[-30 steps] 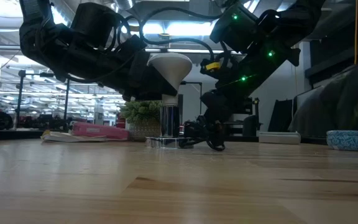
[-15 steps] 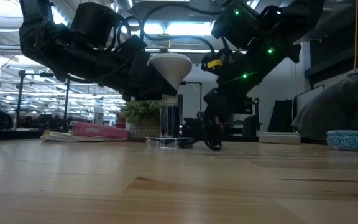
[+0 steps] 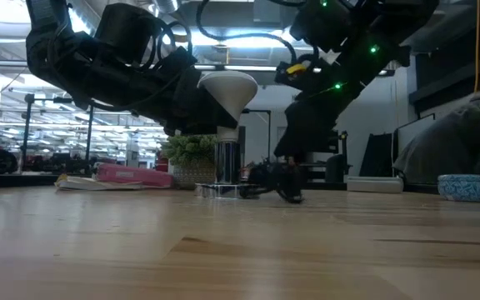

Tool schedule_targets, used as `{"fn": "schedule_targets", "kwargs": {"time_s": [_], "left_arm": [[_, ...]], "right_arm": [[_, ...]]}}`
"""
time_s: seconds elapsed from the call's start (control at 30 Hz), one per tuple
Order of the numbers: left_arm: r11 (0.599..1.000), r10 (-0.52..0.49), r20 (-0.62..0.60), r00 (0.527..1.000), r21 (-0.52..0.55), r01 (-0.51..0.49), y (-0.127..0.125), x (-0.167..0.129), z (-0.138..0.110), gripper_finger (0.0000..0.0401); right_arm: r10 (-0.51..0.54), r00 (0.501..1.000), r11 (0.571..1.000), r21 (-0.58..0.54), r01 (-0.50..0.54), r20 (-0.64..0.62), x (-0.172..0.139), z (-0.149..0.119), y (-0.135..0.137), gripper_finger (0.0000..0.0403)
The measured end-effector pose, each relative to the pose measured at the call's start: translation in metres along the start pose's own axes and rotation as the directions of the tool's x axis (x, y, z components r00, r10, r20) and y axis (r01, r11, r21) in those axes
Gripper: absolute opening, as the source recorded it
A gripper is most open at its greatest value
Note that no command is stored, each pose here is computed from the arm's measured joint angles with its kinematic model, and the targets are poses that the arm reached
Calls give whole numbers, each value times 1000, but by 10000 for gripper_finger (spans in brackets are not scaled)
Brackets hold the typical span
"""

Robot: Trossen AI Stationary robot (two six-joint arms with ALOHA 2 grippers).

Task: Screw lightbulb
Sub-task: Insert the lightbulb into the lamp

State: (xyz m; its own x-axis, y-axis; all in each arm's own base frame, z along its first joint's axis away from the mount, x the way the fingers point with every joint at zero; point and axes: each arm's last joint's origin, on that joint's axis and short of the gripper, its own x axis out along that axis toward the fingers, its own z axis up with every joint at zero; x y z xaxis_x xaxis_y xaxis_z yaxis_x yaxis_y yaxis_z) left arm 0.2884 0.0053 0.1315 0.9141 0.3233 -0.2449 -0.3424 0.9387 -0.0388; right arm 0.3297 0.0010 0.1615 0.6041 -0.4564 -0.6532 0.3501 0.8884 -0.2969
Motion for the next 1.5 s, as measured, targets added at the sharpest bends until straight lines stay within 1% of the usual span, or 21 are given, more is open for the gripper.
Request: {"fn": "schedule_targets", "kwargs": {"time_s": [0.13,0.23,0.33,0.53,0.6,0.7,0.83,1.0,1.07,1.27,1.4,1.5], "left_arm": [[1000,0,0,1000,2,0,0,0,0,150],[1000,0,0,1000,3,0,0,0,0,150],[1000,0,0,1000,3,0,0,0,0,150],[1000,0,0,1000,3,0,0,0,0,150],[1000,0,0,1000,3,0,0,0,0,150],[1000,0,0,1000,2,0,0,0,0,150],[1000,0,0,1000,1,0,0,0,0,150],[1000,0,0,1000,1,0,0,0,0,150],[1000,0,0,1000,2,0,0,0,0,150],[1000,0,0,1000,2,0,0,0,0,150],[1000,0,0,1000,1,0,0,0,0,150],[1000,0,0,1000,1,0,0,0,0,150]], "right_arm": [[96,994,995,6,-95,-60,0,-5,2,168],[158,984,987,20,-157,-79,-1,-7,4,168],[230,972,973,42,-228,-49,-1,-3,7,168],[392,918,906,143,-397,65,-3,9,12,168],[429,900,887,153,-435,72,-3,10,13,168],[463,884,871,150,-468,69,-4,10,14,168],[489,870,858,143,-494,69,-1,8,19,168],[515,853,846,112,-521,82,9,1,40,168],[519,852,846,105,-523,67,13,-4,46,168],[507,861,854,111,-508,44,28,-13,51,168],[462,886,879,113,-464,44,33,-16,53,168],[394,918,911,113,-395,36,34,-17,51,168]]}}
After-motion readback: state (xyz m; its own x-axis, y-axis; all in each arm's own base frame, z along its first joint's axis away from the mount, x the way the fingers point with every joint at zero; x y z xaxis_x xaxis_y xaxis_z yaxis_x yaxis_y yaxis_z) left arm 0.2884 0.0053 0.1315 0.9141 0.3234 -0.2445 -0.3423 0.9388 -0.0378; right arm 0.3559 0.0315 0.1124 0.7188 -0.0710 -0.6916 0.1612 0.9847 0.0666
